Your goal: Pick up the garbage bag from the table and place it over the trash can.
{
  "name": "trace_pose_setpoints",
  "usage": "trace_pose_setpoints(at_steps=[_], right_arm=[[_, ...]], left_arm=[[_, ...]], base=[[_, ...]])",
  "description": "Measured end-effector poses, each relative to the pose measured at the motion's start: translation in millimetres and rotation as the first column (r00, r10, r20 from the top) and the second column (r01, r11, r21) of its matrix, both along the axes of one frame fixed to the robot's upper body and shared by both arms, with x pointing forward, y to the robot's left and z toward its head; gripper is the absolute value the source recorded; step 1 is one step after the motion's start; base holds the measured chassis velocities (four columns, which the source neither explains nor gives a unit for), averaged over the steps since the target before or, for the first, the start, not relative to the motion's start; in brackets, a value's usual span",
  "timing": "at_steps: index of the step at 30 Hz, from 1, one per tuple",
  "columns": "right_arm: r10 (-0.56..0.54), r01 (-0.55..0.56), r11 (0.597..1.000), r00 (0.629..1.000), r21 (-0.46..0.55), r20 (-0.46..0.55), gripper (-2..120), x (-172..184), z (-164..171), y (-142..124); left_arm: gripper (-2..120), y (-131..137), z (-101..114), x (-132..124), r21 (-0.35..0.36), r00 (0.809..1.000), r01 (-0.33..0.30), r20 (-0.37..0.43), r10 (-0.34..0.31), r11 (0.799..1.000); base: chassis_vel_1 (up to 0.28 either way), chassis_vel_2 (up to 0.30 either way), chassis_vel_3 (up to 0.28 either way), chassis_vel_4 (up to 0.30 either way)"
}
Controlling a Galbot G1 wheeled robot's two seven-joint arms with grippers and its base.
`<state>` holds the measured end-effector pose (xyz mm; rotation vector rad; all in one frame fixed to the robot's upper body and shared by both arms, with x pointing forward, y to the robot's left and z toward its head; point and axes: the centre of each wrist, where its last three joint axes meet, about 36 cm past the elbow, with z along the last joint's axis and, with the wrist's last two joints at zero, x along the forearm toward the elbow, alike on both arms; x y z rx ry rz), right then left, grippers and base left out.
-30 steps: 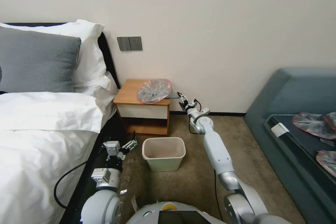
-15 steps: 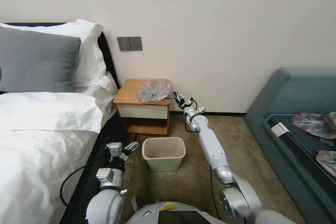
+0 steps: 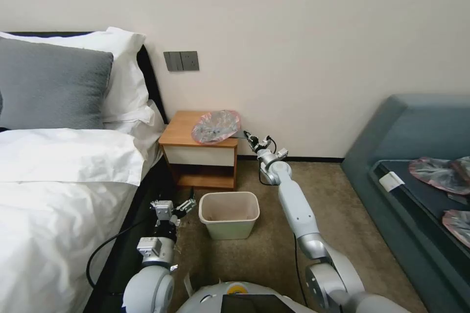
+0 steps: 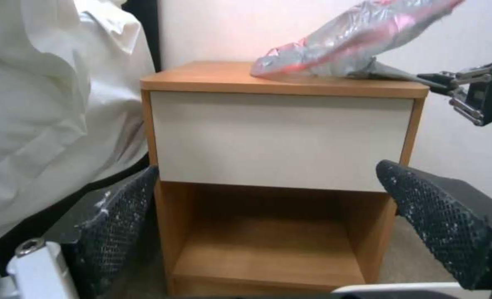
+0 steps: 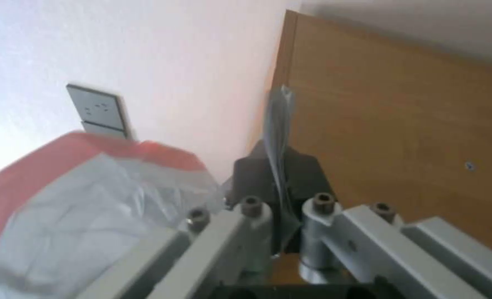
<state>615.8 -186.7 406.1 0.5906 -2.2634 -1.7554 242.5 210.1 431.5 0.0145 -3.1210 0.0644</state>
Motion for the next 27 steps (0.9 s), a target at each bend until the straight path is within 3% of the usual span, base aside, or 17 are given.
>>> trace_pose_setpoints(at_steps=[5, 13, 21, 24, 26, 27], right_arm=[[0.000, 0.000, 1.000, 1.000, -0.001, 0.008, 0, -7, 5, 5], [0.025, -0.025, 0.999, 1.000, 0.022, -0.009, 0, -58, 21, 12], [0.050, -0.048, 0.998, 0.998, 0.040, -0.050, 0, -151, 22, 19], [0.055, -0.053, 0.998, 0.997, 0.043, -0.048, 0, -164, 26, 21], [0.066, -0.065, 0.998, 0.997, 0.021, -0.044, 0, -213, 28, 24], [0.066, -0.065, 0.998, 0.997, 0.021, -0.044, 0, -213, 28, 24]], left_arm=[[100, -1, -2, 0, 0.006, 1.000, 0.000, -0.002, 0.000, 1.000], [100, -2, -5, -1, 0.012, 1.000, -0.004, 0.000, 0.004, 1.000], [100, -4, -9, -3, 0.024, 1.000, 0.005, -0.001, -0.005, 1.000], [100, -4, -9, -3, 0.027, 1.000, 0.006, -0.001, -0.006, 1.000], [100, -4, -7, -6, 0.029, 1.000, 0.016, 0.011, -0.016, 0.999], [100, -4, -7, -6, 0.029, 1.000, 0.016, 0.011, -0.016, 0.999]], base=[[0.000, 0.000, 0.000, 0.000], [0.000, 0.000, 0.000, 0.000], [0.000, 0.000, 0.000, 0.000], [0.000, 0.000, 0.000, 0.000], [0.000, 0.000, 0.000, 0.000], [0.000, 0.000, 0.000, 0.000]])
